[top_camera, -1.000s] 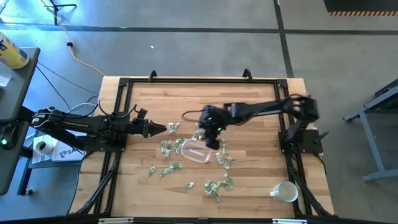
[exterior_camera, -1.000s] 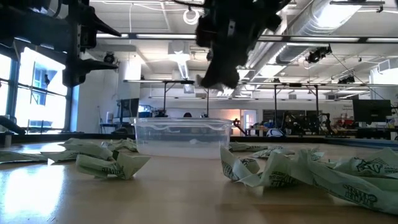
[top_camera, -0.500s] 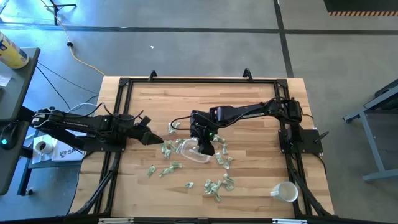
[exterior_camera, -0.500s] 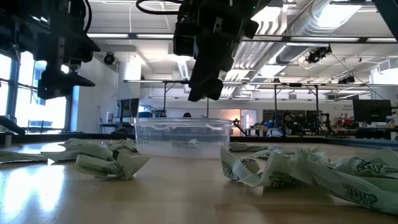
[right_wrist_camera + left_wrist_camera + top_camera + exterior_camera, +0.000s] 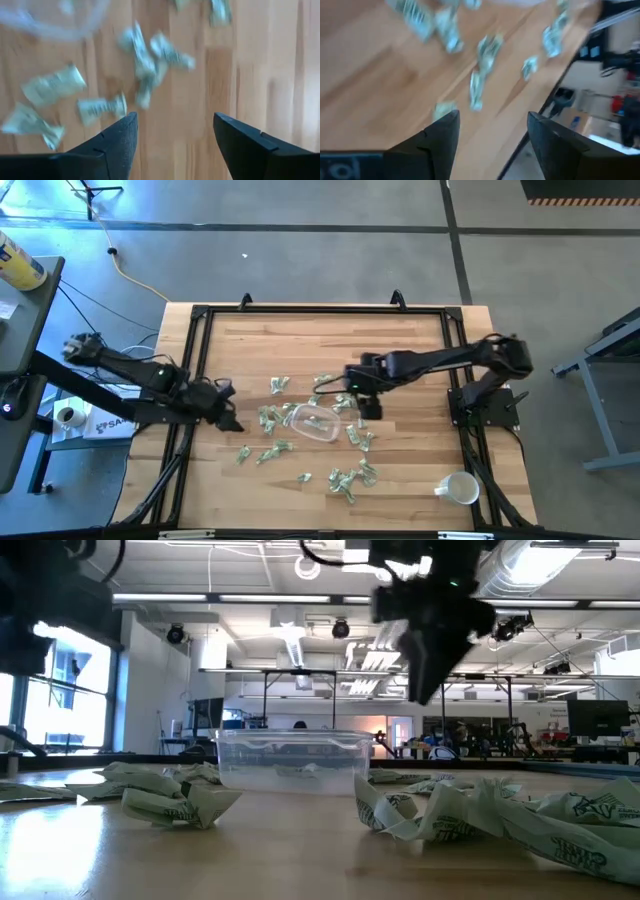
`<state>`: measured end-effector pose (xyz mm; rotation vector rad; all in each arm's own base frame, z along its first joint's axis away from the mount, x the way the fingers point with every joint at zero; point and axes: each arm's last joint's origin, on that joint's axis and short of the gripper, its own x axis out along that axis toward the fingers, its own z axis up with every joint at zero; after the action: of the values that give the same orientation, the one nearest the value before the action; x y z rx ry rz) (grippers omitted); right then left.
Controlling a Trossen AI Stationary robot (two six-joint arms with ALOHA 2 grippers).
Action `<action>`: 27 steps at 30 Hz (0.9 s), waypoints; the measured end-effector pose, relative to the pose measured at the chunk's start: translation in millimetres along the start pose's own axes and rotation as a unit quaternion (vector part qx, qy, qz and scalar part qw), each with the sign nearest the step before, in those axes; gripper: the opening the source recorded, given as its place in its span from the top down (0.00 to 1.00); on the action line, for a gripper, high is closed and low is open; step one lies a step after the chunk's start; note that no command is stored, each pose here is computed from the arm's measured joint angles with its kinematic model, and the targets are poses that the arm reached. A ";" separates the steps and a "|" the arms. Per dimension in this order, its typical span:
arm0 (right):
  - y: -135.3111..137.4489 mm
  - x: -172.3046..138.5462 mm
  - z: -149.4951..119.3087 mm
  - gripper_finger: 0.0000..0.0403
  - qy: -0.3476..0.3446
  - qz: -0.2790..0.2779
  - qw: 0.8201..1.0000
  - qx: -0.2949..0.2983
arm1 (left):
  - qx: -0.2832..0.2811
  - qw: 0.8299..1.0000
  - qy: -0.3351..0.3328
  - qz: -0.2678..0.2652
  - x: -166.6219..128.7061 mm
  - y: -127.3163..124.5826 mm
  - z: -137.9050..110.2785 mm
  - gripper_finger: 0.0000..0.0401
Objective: Pick and place Stevia / Truvia into bins
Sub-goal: Put the green stevia packet into the transparent bin
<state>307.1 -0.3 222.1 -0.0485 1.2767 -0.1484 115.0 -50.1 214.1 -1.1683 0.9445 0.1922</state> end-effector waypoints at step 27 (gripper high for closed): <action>10.6 13.3 -48.3 0.38 -0.040 -0.013 0.998 0.040 | -0.088 0.962 0.046 0.254 123.3 -12.3 -46.4 0.28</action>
<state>265.6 10.6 194.2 -0.0018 1.1898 -0.2188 173.8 -134.8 131.2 -1.0827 1.3205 0.6510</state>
